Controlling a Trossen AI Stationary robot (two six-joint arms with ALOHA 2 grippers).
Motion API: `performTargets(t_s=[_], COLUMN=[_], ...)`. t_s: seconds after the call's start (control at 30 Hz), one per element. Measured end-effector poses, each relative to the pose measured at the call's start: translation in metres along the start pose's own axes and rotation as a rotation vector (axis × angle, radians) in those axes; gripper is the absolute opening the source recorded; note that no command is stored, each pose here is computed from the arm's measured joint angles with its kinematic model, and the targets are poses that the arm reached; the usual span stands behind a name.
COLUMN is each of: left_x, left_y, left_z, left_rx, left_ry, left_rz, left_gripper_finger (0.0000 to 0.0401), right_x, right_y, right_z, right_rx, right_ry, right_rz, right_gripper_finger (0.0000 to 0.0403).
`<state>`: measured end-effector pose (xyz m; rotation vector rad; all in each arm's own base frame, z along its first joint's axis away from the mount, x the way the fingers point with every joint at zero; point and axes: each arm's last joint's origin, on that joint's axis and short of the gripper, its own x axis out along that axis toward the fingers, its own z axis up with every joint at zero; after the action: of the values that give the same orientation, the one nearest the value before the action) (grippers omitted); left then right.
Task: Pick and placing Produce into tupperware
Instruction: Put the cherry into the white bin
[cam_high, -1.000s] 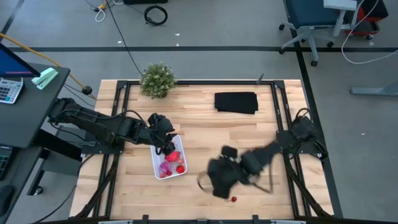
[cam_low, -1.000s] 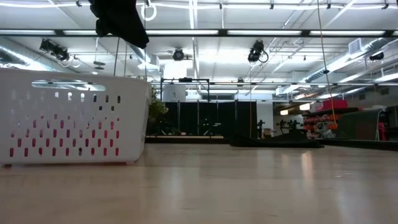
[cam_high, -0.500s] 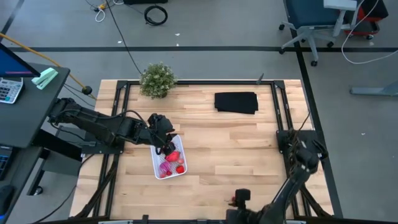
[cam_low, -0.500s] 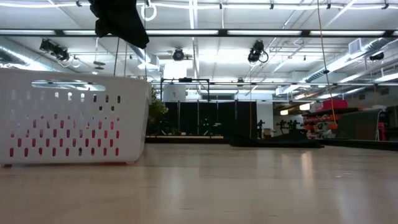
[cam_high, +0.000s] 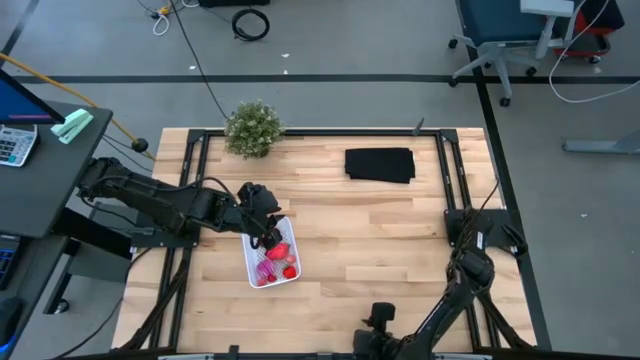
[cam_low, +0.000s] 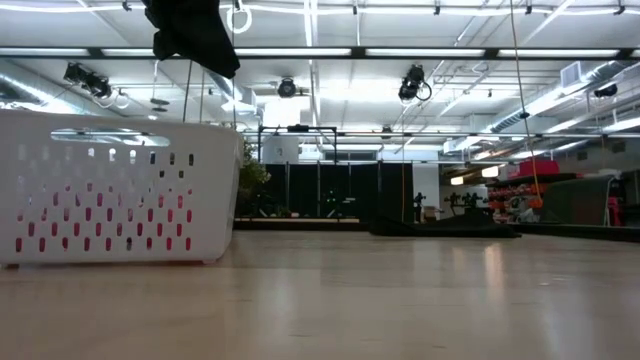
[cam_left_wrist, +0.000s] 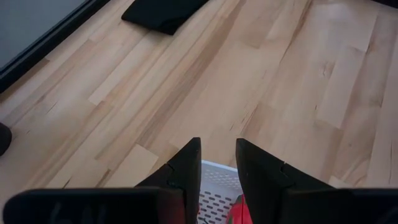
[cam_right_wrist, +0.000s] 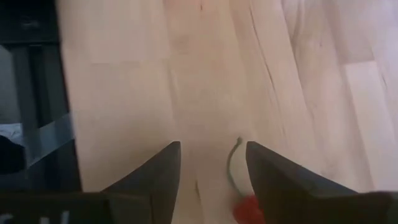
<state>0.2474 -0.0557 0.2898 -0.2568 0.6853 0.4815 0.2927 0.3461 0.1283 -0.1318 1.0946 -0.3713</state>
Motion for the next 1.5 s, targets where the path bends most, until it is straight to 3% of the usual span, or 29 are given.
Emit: performTargets(t_s=[0.43,0.67,0.9,1.1,1.4,1.5], left_x=[0.000,0.000,0.000,0.000,0.000,0.000], left_y=[0.000,0.000,0.000,0.000,0.000,0.000], left_z=[0.000,0.000,0.000,0.000,0.000,0.000], left_rx=[0.001,0.001,0.000,0.000,-0.001,0.000], left_ry=[0.000,0.000,0.000,0.000,0.000,0.000], left_rz=[0.001,0.001,0.001,0.001,0.002,0.002], left_gripper_finger=[0.0107,0.0107,0.0107,0.0107,0.0107,0.0107], right_x=[0.011,0.015,0.017,0.017,-0.002,-0.011], right_y=[-0.008,-0.009,-0.008,-0.014,-0.057,-0.080], right_z=[0.009,0.005,0.005,0.009,0.065,0.094], right_rx=[0.106,0.194,0.216,0.195,0.171,0.222], right_ry=[0.076,0.083,0.067,0.001,-0.207,-0.321], right_rz=[0.005,-0.002,0.006,-0.051,-0.120,-0.143], right_gripper_finger=[0.0177,0.0120,0.0020,0.0011,0.0004,0.0004])
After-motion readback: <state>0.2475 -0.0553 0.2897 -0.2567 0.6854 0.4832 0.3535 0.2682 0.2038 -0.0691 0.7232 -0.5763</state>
